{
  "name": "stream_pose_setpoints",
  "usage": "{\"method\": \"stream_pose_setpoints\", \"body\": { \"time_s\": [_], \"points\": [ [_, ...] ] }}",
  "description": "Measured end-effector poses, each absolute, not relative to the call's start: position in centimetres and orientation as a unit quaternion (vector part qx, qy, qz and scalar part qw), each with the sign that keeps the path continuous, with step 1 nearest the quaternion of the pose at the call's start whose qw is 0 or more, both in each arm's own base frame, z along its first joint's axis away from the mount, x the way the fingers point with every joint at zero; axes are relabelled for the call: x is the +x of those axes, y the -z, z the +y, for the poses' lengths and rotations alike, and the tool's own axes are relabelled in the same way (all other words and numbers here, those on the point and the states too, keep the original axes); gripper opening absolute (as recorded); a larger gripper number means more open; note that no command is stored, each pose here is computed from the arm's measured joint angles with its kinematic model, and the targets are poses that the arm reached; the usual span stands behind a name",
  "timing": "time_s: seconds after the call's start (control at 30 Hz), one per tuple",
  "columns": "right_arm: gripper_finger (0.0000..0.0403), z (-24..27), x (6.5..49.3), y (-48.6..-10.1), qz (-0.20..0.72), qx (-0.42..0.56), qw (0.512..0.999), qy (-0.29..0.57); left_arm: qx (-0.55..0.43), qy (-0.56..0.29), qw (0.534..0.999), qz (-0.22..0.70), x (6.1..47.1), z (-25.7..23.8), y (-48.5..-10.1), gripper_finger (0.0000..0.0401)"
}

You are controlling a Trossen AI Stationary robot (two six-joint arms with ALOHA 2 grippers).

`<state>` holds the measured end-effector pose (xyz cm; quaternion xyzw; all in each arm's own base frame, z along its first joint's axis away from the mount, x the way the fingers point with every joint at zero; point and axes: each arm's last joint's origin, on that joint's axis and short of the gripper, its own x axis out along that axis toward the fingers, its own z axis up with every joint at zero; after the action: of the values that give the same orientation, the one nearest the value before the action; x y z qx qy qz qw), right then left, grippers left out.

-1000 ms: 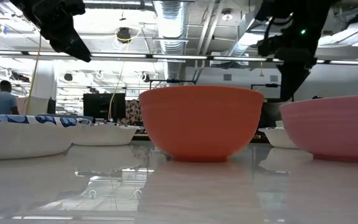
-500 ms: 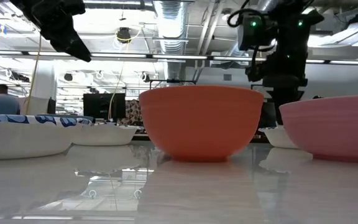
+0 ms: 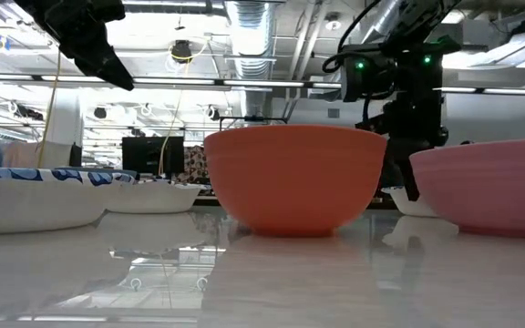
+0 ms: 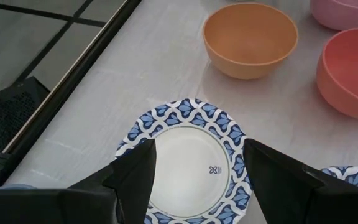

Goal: Nest bowls inside each other
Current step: Stack the top right white patterned bowl on top of the other middle white patterned bowl

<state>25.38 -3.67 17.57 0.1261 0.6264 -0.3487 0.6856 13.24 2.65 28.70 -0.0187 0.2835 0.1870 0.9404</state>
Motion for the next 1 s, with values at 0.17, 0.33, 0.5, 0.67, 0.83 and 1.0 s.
{"method": "stream_pose_setpoints", "body": {
  "time_s": [0.17,0.33,0.5,0.67,0.83,1.0],
  "points": [
    [0.0021,-4.1,25.2,-17.9,0.616,0.131,0.686,0.364,-0.019,-0.187,0.940,0.283,13.2,2.7,-28.7,0.0232],
    [0.0015,-3.9,25.2,-19.2,0.590,0.112,0.704,0.378,-0.019,-0.188,0.940,0.283,13.2,2.7,-28.7,0.0232],
    [0.0006,-3.2,25.7,-22.4,0.543,0.079,0.748,0.373,-0.019,-0.188,0.940,0.283,13.2,2.7,-28.7,0.0232],
    [0.0006,-2.0,25.9,-26.0,0.494,0.066,0.794,0.348,-0.022,-0.188,0.940,0.283,13.2,2.7,-28.7,0.0232],
    [0.0005,0.1,25.9,-28.7,0.469,0.029,0.833,0.291,-0.024,-0.189,0.940,0.282,13.2,2.7,-28.7,0.0232],
    [0.0005,2.8,25.9,-30.6,0.446,-0.010,0.865,0.229,-0.024,-0.189,0.940,0.282,13.2,2.6,-28.7,0.0232]
  ]
}}
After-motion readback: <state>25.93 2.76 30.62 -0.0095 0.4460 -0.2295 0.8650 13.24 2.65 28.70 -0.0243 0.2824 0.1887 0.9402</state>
